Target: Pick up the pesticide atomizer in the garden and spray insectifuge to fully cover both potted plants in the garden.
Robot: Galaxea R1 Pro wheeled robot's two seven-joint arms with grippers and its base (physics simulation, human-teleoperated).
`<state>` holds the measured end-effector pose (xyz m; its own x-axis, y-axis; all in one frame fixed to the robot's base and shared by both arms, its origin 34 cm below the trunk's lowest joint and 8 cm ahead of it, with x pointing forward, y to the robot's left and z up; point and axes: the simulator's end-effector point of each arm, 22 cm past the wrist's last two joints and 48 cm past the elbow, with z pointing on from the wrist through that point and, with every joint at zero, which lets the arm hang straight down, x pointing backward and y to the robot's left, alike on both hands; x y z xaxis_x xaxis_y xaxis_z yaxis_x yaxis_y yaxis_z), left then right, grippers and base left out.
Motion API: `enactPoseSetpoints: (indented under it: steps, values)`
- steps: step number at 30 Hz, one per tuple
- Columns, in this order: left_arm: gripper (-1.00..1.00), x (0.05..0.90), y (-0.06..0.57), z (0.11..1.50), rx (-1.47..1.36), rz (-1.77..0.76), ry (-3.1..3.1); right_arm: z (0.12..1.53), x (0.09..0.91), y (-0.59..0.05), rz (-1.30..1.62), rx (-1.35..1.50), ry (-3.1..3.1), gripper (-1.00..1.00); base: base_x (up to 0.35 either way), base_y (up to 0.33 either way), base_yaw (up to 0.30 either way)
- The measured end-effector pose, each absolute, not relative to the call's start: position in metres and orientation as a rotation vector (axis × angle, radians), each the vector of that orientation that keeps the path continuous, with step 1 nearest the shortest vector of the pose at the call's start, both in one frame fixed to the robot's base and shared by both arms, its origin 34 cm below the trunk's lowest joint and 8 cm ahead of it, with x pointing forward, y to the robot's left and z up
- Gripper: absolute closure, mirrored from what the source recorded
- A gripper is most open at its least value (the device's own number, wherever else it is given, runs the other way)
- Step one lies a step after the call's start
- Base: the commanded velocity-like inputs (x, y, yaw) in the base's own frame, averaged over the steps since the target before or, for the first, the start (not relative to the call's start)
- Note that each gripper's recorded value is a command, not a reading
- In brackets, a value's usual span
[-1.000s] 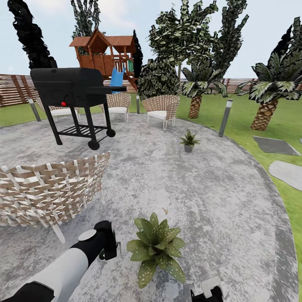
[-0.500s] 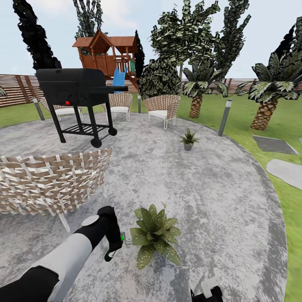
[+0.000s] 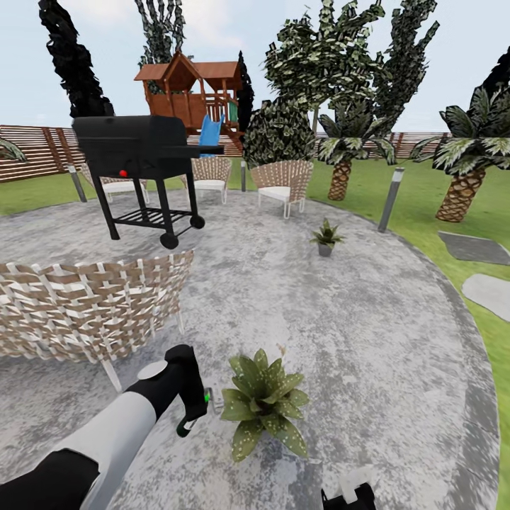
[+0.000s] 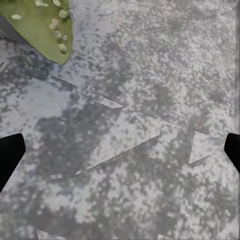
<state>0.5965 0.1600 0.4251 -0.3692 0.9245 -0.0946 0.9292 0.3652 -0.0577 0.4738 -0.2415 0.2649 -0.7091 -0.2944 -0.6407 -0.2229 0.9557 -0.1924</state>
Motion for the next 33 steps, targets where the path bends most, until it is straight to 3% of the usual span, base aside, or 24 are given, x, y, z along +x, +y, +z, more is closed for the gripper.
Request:
enactPoseSetpoints:
  steps: [26,33]
  values:
    - [1.0,0.565,0.169,0.391,1.768,-0.145,2.586,0.265,0.474,-0.241,-0.13,-0.363,2.386,-1.0,0.045,0.021,0.01]
    - [1.0,0.564,0.172,0.389,1.763,-0.131,2.592,0.264,0.473,-0.241,-0.129,-0.363,2.387,-1.0,0.0,0.034,-0.281]
